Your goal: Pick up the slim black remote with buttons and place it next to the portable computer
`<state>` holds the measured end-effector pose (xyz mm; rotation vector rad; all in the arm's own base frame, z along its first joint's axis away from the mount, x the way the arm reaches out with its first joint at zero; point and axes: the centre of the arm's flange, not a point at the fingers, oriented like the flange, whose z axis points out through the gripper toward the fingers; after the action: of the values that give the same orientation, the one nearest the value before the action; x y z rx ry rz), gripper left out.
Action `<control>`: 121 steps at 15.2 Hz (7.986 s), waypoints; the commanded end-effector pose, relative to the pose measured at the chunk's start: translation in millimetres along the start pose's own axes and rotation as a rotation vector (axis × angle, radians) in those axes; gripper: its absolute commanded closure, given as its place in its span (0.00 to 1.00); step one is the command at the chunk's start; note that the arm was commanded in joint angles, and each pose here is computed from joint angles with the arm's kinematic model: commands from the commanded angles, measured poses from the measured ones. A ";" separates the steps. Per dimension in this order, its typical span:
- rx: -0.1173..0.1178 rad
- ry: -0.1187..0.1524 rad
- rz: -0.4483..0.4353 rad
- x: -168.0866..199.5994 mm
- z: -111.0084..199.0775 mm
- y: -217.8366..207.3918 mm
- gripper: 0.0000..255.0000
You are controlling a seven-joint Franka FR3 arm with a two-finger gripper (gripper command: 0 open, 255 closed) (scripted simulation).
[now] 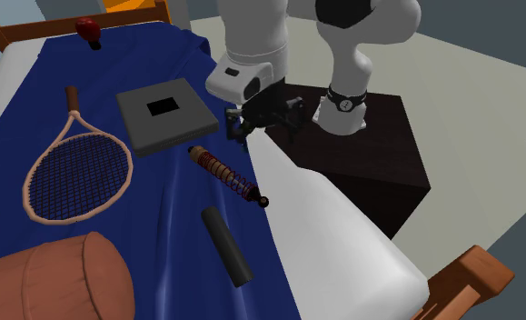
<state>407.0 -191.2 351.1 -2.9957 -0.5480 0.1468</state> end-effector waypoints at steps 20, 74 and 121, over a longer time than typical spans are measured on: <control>-0.041 0.037 -0.327 102.1 123.9 129.5 0.00; -0.041 0.037 -0.327 -63.9 38.3 122.6 1.00; -0.041 0.037 -0.327 -643.2 97.7 141.9 1.00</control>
<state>-151.8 -544.7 293.3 -2.8883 -1.0332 0.0569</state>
